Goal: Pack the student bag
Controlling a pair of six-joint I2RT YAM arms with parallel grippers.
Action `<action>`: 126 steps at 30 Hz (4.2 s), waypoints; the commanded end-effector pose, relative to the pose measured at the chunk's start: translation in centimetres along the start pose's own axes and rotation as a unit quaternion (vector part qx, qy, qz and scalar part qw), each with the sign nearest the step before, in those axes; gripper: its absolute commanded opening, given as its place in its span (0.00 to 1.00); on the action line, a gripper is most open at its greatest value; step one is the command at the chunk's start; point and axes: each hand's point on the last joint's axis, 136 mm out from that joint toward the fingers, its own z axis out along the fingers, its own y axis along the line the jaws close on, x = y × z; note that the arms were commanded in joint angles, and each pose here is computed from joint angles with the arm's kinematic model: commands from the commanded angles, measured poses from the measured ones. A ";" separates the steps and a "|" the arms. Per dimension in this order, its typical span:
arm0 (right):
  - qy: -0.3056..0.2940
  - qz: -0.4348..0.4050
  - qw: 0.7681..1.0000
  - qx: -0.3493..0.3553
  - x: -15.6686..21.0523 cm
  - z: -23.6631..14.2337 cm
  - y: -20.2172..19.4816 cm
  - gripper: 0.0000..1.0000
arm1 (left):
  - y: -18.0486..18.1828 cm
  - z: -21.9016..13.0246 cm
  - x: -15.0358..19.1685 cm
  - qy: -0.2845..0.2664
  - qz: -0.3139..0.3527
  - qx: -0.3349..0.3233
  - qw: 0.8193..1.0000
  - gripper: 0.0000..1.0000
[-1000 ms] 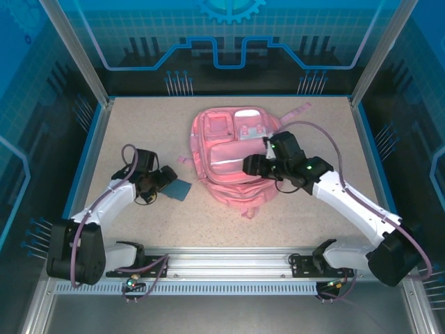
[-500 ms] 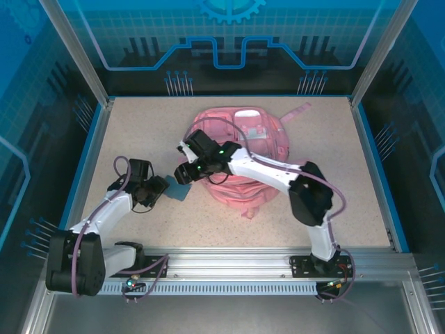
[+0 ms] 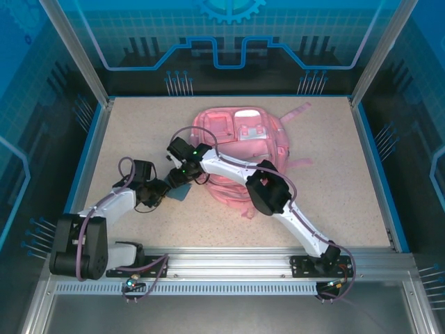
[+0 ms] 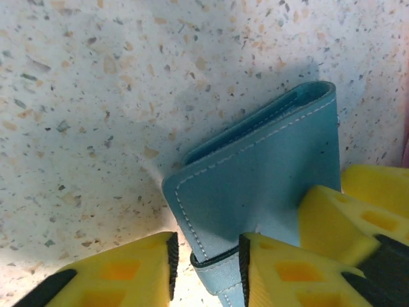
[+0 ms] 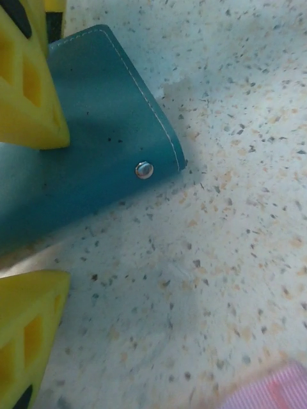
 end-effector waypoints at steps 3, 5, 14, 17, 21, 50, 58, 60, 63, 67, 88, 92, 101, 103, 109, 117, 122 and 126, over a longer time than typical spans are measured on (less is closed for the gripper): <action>0.055 -0.023 0.998 -0.027 2.3 1.2 0.9 0.51 | 1.4 1.0 0.6 0.015 -0.005 -0.018 1.000 0.25; 0.068 -0.027 0.996 -0.058 2.9 1.1 1.8 0.49 | 1.9 1.3 0.8 0.019 -0.006 -0.024 1.000 0.23; 0.062 -0.022 0.989 -0.132 2.0 -1.9 4.2 0.23 | 1.9 1.9 0.9 0.024 -0.006 -0.024 0.999 0.19; 0.036 -0.020 0.991 -0.130 0.7 -4.1 4.4 0.10 | 1.2 1.2 0.5 0.019 0.005 -0.018 1.000 0.20; -0.014 -0.019 0.993 -0.116 -1.1 -8.0 4.6 0.01 | -0.4 -0.8 -0.1 0.006 0.027 -0.001 1.000 0.29; -0.292 0.302 0.894 0.154 14.6 -37.1 -19.5 0.00 | -24.2 -4.5 15.9 -0.014 0.720 0.086 0.688 0.90; -0.293 0.360 0.876 0.132 16.8 -36.7 -21.3 0.00 | -25.6 0.0 16.8 0.013 0.790 0.028 0.612 0.71; -0.293 0.365 0.874 0.130 17.2 -36.6 -21.5 0.00 | -25.6 0.6 16.7 0.016 0.798 0.019 0.602 0.71; -0.291 0.372 0.872 0.127 17.5 -36.4 -21.6 0.00 | -25.4 1.3 16.6 0.019 0.805 0.005 0.592 0.70; -0.288 0.381 0.870 0.123 17.9 -36.1 -21.8 0.00 | -25.8 1.5 16.1 0.006 0.809 -0.003 0.588 0.55; -0.251 0.432 0.863 0.075 19.7 -32.5 -21.5 0.00 | -31.3 -4.7 15.9 -0.100 0.791 0.100 0.595 0.00; -0.246 0.438 0.864 0.047 19.3 -31.3 -21.2 0.00 | -32.2 -5.8 16.0 -0.111 0.782 0.119 0.602 0.00; -0.266 0.457 0.846 -0.073 14.8 -29.2 -20.3 0.00 | -37.6 -9.7 15.6 -0.175 0.714 0.191 0.651 0.00; -0.279 0.461 0.838 -0.087 13.5 -29.0 -20.6 0.00 | -38.3 -10.1 15.6 -0.178 0.703 0.199 0.659 0.00; -0.311 0.485 0.808 -0.120 9.9 -27.8 -22.1 0.00 | -39.8 -10.2 15.8 -0.169 0.678 0.214 0.682 0.00; -0.304 0.473 0.812 -0.155 5.6 -24.3 -22.3 0.25 | -40.4 -9.1 16.0 -0.149 0.660 0.212 0.705 0.00; -0.298 0.469 0.818 -0.148 6.8 -24.2 -22.4 0.39 | -40.0 -8.6 15.7 -0.139 0.652 0.209 0.716 0.00; -0.262 0.489 0.823 -0.118 9.8 -23.7 -22.7 0.33 | -39.8 -8.2 15.6 -0.127 0.648 0.211 0.721 0.00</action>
